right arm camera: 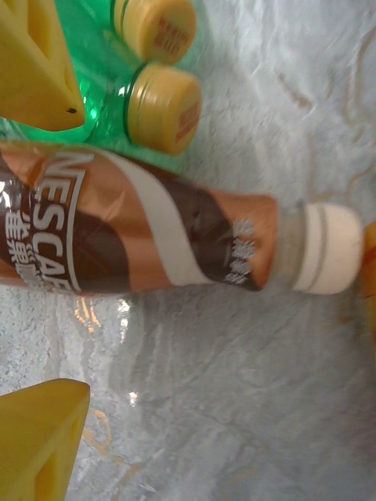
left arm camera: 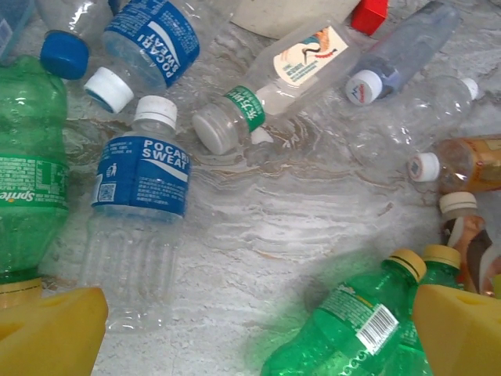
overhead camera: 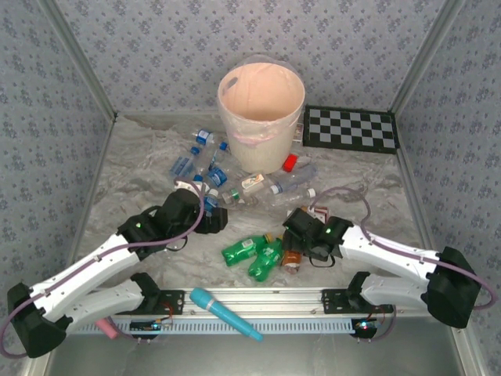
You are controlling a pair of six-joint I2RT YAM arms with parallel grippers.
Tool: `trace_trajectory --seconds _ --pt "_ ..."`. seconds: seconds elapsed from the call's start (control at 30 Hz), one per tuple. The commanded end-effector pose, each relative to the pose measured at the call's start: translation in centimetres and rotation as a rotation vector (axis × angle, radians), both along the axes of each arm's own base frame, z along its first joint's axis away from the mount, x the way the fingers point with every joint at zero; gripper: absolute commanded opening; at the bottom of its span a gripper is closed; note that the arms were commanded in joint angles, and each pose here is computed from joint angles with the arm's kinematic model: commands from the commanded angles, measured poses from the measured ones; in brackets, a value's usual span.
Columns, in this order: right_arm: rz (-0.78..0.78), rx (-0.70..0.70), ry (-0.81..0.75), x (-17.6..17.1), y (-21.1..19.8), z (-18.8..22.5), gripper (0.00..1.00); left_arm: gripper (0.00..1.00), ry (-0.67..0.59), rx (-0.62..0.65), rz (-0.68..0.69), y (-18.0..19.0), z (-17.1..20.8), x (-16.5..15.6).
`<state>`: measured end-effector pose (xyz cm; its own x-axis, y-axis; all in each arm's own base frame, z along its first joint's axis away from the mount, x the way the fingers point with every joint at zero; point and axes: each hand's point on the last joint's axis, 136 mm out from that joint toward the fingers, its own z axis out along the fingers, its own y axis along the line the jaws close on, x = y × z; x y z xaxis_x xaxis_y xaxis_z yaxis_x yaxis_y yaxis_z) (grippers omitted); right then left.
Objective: Put the plastic bottles in the bin
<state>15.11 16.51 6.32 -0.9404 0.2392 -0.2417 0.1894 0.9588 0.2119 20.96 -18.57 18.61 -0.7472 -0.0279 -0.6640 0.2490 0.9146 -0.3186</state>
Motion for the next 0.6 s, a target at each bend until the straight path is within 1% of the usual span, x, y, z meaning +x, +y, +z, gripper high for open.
trace_trajectory --seconds 0.0,0.2,0.33,0.43,0.5,0.57 --pt "-0.042 0.020 0.028 -0.5 0.3 -0.8 0.84 1.00 0.001 -0.005 -0.004 -0.2 1.3 -0.1" --pt "-0.031 0.040 0.046 -0.6 1.2 -1.6 0.81 1.00 -0.006 0.031 0.001 -0.4 1.1 -0.1" --pt "-0.014 0.019 0.079 -0.9 1.3 -2.4 0.79 1.00 -0.001 0.055 -0.003 -0.4 0.9 -0.1" --pt "-0.011 0.008 0.089 -1.0 1.3 -2.9 0.77 1.00 0.003 0.058 -0.005 -0.5 0.8 -0.1" --pt "-0.010 0.007 0.094 -1.1 1.3 -3.2 0.74 1.00 0.004 0.057 -0.007 -0.5 0.8 -0.1" --pt "-0.011 0.004 0.097 -1.1 1.3 -3.4 0.73 1.00 0.003 0.055 -0.011 -0.6 0.9 -0.2"
